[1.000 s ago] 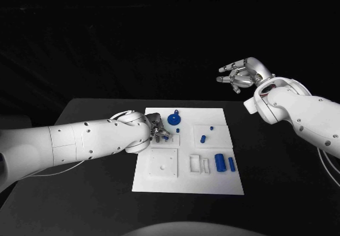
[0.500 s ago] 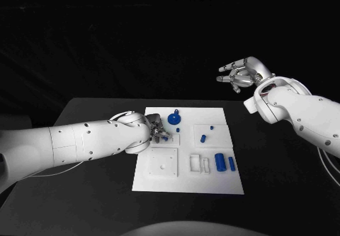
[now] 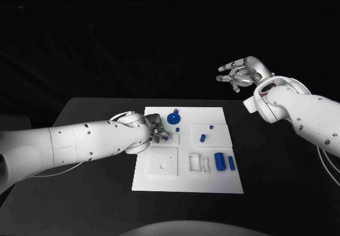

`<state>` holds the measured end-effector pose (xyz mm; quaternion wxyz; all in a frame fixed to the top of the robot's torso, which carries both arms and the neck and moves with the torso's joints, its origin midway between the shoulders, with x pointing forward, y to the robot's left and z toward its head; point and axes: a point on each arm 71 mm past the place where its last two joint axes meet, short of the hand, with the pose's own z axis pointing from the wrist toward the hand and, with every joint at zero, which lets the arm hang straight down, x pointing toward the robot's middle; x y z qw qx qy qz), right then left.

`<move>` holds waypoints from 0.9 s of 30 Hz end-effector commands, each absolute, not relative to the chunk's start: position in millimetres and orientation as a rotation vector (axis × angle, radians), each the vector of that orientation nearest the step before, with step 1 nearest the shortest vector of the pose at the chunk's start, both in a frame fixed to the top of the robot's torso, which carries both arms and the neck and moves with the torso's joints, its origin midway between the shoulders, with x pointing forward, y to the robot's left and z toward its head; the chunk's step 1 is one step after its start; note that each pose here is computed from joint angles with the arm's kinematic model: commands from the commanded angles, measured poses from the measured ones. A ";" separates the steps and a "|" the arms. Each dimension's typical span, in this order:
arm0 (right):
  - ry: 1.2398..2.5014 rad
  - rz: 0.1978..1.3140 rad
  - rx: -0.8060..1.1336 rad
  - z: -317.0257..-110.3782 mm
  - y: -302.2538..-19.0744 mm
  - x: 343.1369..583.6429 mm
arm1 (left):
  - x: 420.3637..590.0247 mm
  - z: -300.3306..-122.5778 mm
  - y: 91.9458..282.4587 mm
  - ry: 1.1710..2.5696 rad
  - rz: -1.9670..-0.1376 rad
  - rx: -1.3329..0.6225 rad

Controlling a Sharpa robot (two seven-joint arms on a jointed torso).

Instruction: Assemble the parts on the task board

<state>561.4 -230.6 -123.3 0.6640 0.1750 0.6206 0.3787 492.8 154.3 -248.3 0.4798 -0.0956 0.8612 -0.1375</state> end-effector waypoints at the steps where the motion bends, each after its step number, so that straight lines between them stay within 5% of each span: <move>1: 1.410 0.859 0.379 -123.6 -229.3 560.9 | 490.4 -252.6 153.8 2.119 -0.325 -0.213; 27: 1.408 0.830 0.326 -124.7 -227.7 560.1 | 488.9 -256.8 158.6 2.177 -0.312 -0.235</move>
